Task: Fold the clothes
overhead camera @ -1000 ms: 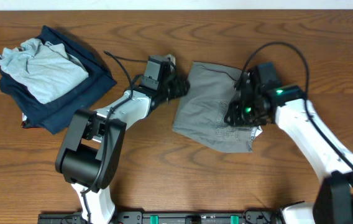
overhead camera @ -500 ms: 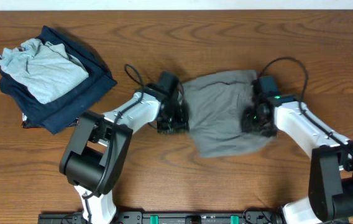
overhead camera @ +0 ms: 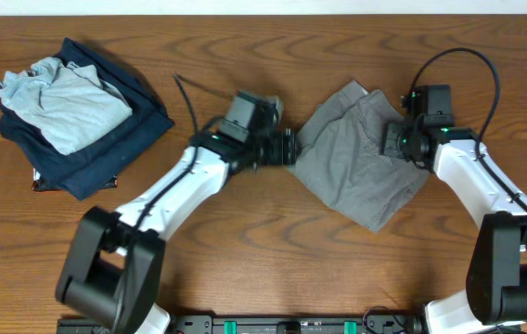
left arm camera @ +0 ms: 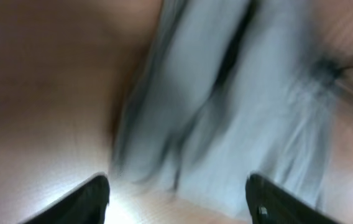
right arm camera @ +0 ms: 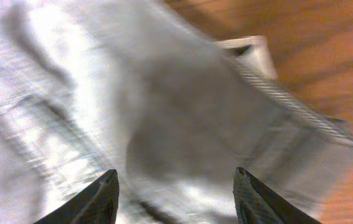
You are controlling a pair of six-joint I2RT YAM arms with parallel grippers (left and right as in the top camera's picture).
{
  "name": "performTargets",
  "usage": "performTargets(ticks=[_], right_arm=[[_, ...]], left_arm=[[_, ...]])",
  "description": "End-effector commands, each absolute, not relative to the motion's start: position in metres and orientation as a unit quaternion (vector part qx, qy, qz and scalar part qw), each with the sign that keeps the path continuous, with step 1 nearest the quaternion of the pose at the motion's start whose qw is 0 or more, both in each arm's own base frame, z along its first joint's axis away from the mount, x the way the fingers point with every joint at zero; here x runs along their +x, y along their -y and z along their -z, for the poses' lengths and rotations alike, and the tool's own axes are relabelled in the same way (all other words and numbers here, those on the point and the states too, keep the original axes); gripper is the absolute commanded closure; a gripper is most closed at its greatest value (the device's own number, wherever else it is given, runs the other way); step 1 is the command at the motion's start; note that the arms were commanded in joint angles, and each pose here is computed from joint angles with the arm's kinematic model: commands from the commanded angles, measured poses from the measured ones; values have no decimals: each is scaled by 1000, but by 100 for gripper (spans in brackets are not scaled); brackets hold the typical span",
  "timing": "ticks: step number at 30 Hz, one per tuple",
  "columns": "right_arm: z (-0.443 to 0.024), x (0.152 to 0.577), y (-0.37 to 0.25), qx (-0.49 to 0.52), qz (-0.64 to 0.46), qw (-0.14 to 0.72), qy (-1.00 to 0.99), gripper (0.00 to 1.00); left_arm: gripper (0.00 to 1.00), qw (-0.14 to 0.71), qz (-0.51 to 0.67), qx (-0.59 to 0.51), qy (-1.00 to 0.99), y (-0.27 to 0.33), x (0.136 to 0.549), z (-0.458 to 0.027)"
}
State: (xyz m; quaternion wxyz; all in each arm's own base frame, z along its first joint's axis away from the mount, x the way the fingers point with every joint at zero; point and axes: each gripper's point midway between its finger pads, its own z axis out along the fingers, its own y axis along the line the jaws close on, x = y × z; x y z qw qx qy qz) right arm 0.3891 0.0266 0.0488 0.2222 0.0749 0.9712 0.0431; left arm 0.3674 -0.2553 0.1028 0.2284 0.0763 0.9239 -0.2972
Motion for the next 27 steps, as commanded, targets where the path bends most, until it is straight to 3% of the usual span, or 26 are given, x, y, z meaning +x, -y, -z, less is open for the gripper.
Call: performTargets(ticks=[1, 11, 27], right_arm=[[-48, 385, -55, 31, -76, 209, -975, 41], [-45, 377, -68, 14, -75, 194, -978, 36], [-41, 369, -67, 15, -72, 178, -981, 36]], left_arm=[[24, 312, 260, 138, -903, 246, 398, -114], [9, 292, 321, 222, -873, 282, 409, -79], [5, 227, 401, 240, -855, 326, 396, -40]])
